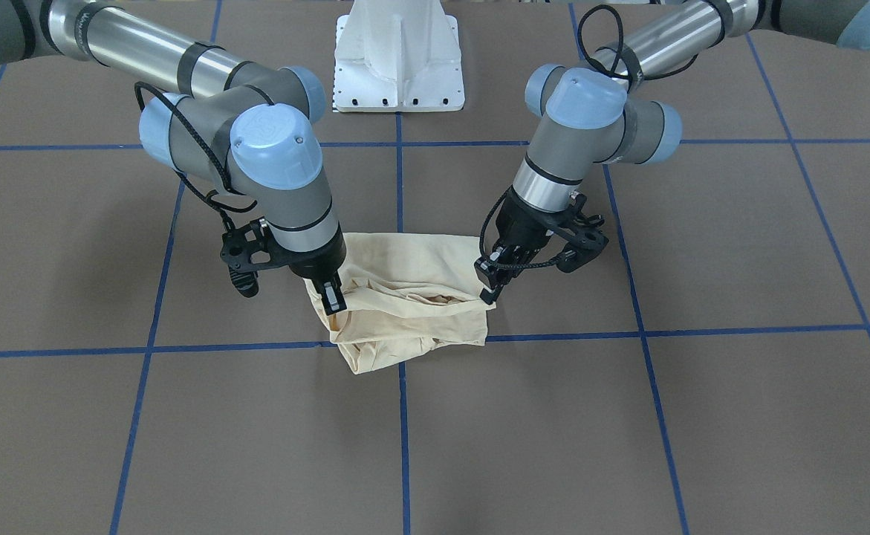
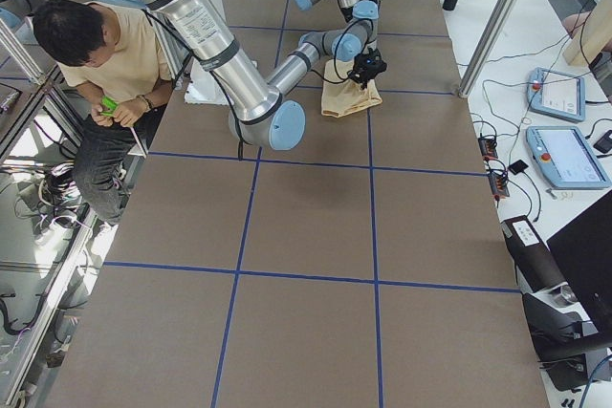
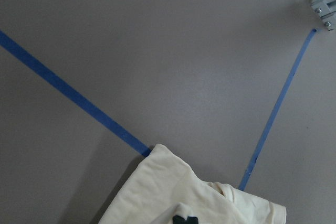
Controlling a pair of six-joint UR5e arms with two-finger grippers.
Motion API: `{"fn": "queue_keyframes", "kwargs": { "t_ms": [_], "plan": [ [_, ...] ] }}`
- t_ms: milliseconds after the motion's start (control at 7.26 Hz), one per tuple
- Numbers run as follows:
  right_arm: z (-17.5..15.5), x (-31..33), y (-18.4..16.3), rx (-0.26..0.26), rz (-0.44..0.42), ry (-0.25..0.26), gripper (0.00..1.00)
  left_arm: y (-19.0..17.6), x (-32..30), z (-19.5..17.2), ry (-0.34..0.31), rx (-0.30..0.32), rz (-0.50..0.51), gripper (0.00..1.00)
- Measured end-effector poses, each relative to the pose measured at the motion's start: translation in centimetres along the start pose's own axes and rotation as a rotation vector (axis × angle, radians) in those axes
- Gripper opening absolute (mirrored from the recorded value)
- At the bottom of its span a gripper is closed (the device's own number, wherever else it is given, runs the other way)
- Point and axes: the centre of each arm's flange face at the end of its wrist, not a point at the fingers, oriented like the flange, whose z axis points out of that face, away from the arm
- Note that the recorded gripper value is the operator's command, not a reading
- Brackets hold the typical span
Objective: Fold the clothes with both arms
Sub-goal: 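Lay the folded edge down and open both grippers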
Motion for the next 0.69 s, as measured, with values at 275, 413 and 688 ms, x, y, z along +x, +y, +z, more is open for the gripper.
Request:
{"fn": "queue_keyframes", "kwargs": {
  "t_ms": [275,413,688],
  "plan": [
    [1.1,-1.9,-0.5,0.010,-0.021,0.008,0.42,-0.8,0.3,1.3,-0.006,0.015,0.004,0.26],
    [1.7,-3.4,-0.8,0.013,-0.030,0.012,0.88,-1.1,0.5,2.3,-0.001,0.030,0.005,0.47],
    [2.8,-7.2,-2.7,0.010,-0.067,-0.017,1.00,-4.0,1.6,4.6,-0.008,0.103,0.024,0.63]
  ]
}}
